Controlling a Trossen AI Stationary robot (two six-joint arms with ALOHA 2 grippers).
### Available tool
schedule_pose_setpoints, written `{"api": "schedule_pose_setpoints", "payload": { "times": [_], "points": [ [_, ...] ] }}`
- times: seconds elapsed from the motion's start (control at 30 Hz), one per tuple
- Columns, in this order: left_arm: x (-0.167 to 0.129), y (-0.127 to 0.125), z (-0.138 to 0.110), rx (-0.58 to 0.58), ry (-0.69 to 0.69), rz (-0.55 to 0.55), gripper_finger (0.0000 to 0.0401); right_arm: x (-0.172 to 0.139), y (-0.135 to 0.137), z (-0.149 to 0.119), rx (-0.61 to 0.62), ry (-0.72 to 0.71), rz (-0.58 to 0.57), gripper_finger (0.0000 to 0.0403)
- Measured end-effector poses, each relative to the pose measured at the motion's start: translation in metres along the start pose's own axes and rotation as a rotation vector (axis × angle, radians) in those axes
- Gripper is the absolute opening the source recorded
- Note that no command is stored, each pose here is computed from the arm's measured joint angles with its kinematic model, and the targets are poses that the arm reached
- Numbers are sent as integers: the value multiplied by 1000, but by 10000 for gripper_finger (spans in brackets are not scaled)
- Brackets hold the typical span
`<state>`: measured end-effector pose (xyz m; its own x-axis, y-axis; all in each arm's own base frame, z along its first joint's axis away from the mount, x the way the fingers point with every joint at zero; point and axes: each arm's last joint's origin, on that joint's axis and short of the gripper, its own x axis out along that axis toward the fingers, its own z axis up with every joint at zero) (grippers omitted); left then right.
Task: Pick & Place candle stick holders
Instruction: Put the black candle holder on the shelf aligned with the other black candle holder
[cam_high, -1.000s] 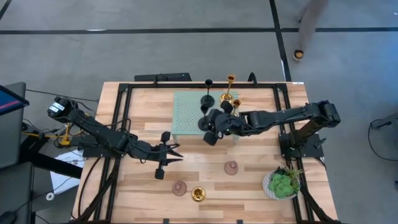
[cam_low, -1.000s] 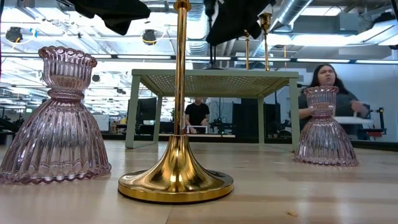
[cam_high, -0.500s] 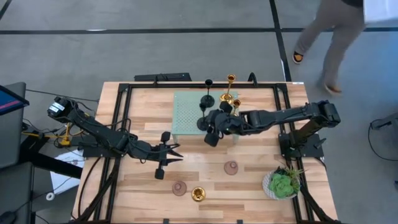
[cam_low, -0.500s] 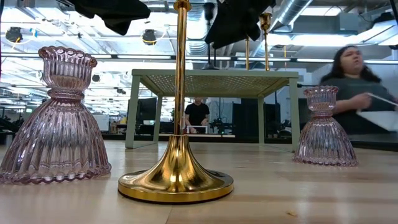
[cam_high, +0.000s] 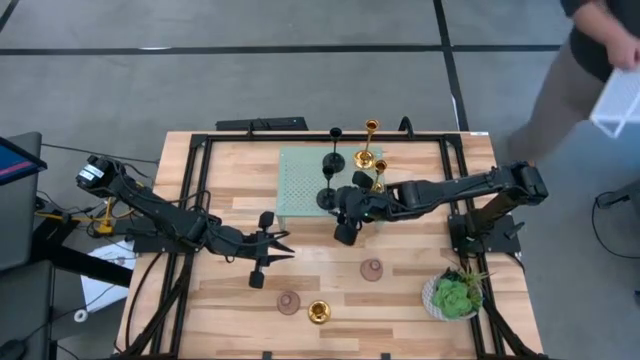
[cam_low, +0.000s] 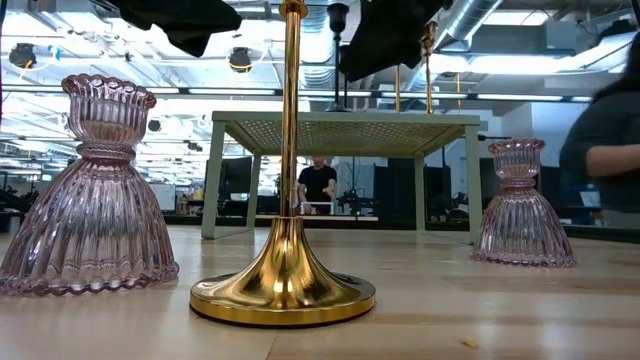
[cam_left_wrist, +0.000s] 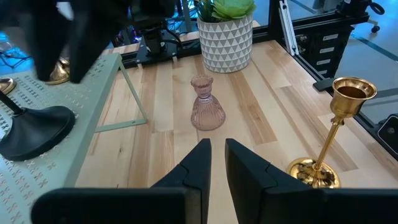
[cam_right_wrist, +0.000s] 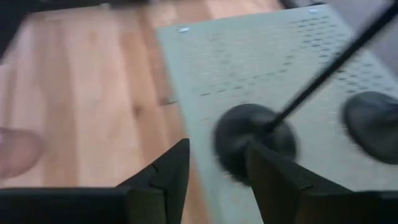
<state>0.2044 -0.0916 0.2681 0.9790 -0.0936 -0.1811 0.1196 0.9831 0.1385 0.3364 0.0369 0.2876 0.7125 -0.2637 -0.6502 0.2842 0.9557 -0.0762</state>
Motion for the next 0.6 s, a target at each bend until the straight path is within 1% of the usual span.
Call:
{"api": "schedule_pose_setpoints", "payload": {
  "times": [0.1,0.17,0.23,0.33,0.37,0.47,0.6],
  "points": [
    [0,0,0,0,0,0,48,-3,8,-2,-17,10,49,127],
    [0,0,0,0,1,0,48,-6,14,-5,-37,22,62,108],
    [0,0,0,1,3,0,48,-9,21,-10,-64,45,72,78],
    [0,0,0,3,3,2,48,-15,33,-18,-113,83,88,19],
    [0,1,0,4,4,12,48,-17,37,-21,-129,90,79,11],
    [2,4,-1,4,14,76,44,-25,45,-30,-140,109,-10,7],
    [12,10,-7,14,42,161,22,-35,46,-45,-164,149,-193,2]
  ]
}}
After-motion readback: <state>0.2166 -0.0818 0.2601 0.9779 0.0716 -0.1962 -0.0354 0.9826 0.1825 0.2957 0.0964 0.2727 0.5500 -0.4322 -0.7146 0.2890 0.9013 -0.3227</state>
